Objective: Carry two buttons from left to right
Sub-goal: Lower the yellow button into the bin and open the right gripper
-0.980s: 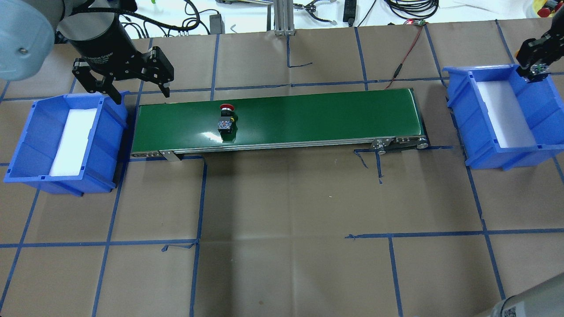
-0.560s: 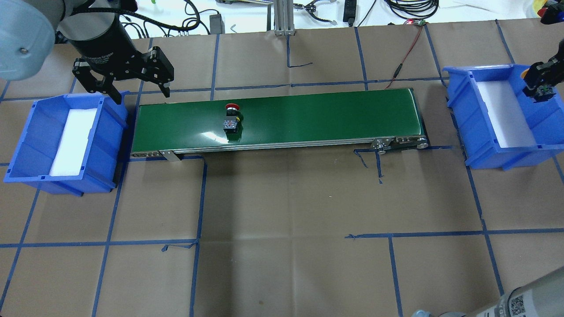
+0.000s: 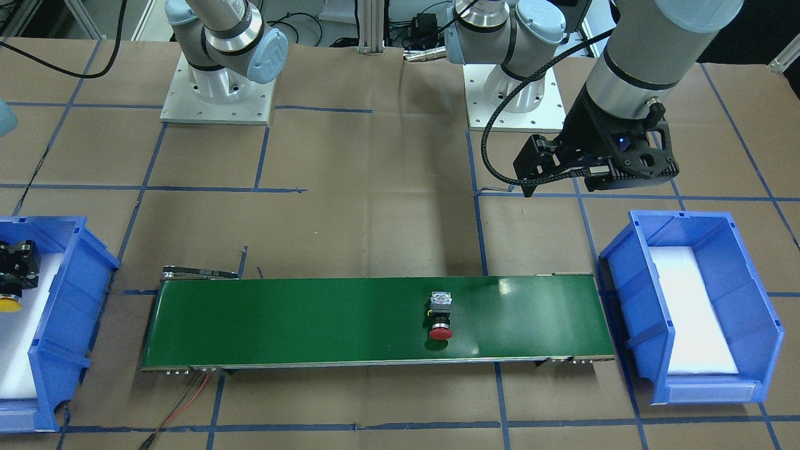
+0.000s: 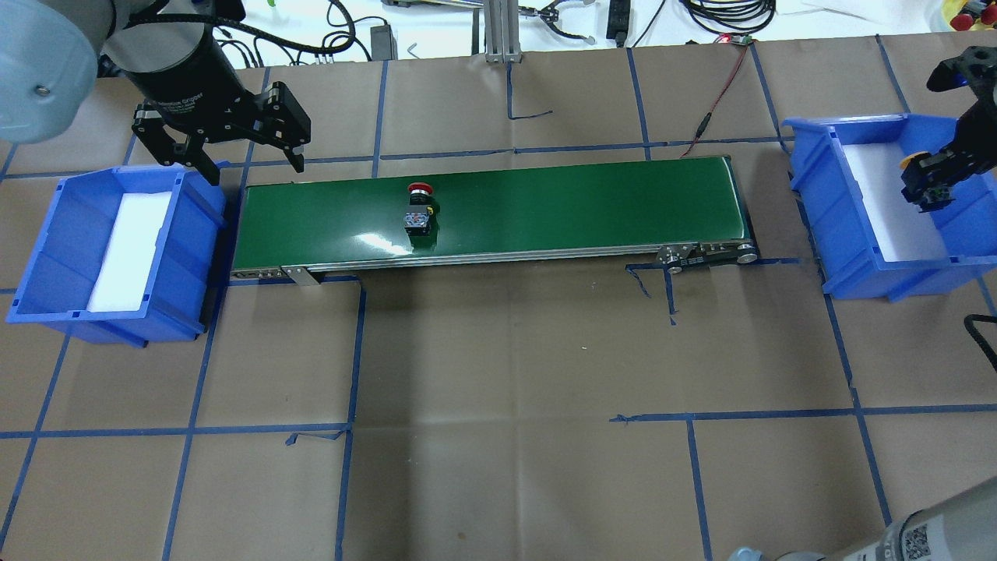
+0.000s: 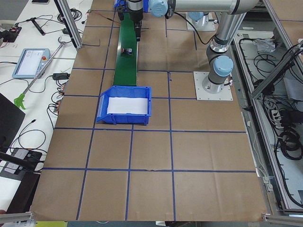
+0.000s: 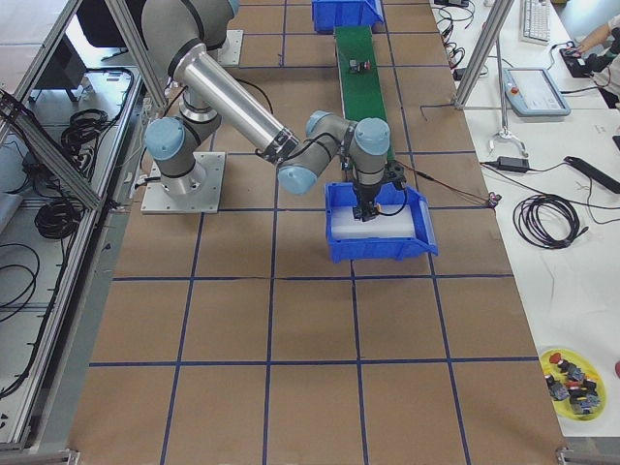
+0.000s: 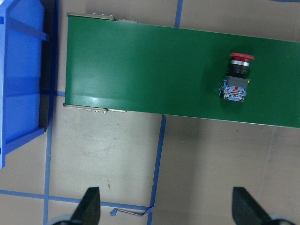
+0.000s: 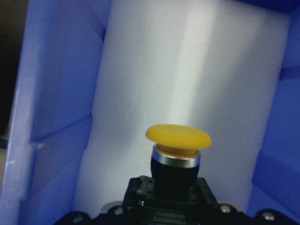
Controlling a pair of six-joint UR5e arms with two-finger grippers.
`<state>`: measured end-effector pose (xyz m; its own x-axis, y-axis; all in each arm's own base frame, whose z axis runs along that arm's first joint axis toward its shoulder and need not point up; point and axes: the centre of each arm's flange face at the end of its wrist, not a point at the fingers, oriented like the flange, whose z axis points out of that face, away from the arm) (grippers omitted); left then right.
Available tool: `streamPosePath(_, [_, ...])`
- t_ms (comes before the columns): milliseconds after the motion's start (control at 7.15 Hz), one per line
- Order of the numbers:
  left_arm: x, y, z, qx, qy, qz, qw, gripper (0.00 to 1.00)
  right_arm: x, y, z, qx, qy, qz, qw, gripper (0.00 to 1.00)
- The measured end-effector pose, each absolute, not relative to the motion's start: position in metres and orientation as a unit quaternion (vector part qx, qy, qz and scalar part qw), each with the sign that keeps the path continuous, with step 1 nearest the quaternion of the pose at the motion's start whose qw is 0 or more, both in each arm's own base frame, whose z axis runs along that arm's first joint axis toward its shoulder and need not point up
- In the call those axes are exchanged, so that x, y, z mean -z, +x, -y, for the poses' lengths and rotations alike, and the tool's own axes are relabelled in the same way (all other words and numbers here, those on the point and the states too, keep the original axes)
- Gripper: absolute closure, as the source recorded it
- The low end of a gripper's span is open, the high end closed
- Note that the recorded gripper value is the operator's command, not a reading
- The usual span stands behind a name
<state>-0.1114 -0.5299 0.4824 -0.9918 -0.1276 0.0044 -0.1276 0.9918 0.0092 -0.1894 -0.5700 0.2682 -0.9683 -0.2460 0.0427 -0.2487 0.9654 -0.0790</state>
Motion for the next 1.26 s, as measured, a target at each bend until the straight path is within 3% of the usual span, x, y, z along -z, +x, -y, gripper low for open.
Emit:
streamPosePath(840, [-0.482, -0.111, 0.53, 0.004, 0.064, 0.998, 0.002, 0.0, -0.222, -0.211, 0.556, -0.034, 0.11, 0.993, 0.001, 0.95])
streamPosePath(980, [-0.482, -0.111, 0.53, 0.004, 0.064, 0.998, 0.003, 0.0, -0.217, -0.208, 0.552, -0.031, 0.11, 0.993, 0.0, 0.89])
streamPosePath(1119, [-0.482, -0.111, 0.53, 0.004, 0.064, 0.998, 0.003, 0.0, -0.215, -0.207, 0.549, -0.03, 0.11, 0.994, -0.001, 0.29])
streamPosePath(1259, [-0.482, -0.112, 0.53, 0.004, 0.064, 0.998, 0.004, 0.0, -0.214, -0.206, 0.549, -0.03, 0.109, 0.994, -0.002, 0.08])
